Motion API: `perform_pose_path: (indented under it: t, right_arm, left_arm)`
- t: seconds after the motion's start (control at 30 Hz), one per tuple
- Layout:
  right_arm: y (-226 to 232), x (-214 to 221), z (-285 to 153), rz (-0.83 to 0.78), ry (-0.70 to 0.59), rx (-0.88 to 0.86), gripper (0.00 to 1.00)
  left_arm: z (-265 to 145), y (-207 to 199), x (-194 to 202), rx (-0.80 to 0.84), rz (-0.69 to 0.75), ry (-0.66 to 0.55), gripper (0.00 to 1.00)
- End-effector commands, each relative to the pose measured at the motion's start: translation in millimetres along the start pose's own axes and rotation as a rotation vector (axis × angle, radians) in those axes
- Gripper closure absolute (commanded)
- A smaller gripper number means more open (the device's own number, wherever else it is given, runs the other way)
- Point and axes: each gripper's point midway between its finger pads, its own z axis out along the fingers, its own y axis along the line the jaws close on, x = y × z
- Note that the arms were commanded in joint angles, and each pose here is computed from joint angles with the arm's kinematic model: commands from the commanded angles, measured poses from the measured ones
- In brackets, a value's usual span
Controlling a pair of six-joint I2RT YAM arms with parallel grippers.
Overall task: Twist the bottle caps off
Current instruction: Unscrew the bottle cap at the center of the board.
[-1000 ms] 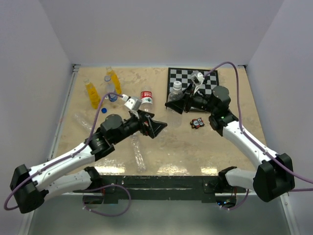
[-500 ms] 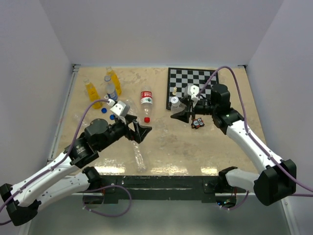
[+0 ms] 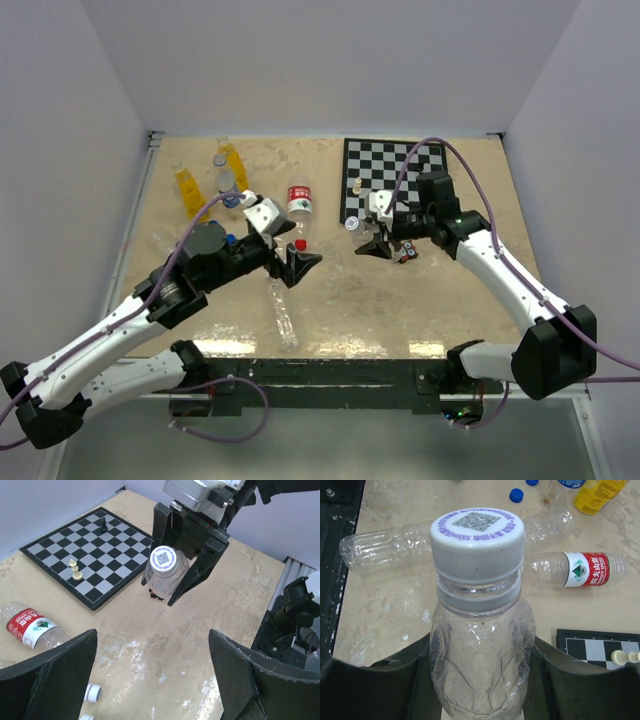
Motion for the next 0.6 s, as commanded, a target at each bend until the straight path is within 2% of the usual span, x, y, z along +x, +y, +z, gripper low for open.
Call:
perform_pose_path:
  t: [0.0, 0.4, 0.57]
  right_arm:
    - [6, -18, -1, -0.08, -0.028, -0.05, 0.92]
    - [13, -9, 15, -0.093, 0.032, -0.075, 0.94]
    - [14, -6, 19, -0.089, 0.047, -0.079, 0.94]
  left_arm:
    - [11, -13, -30, 0.1, 0.135, -0.033, 0.04]
    - [37, -15, -47, 0.15, 0.286, -0.029, 0.04]
    - [60, -29, -45, 0.248, 0.306, -0.009, 0.13]
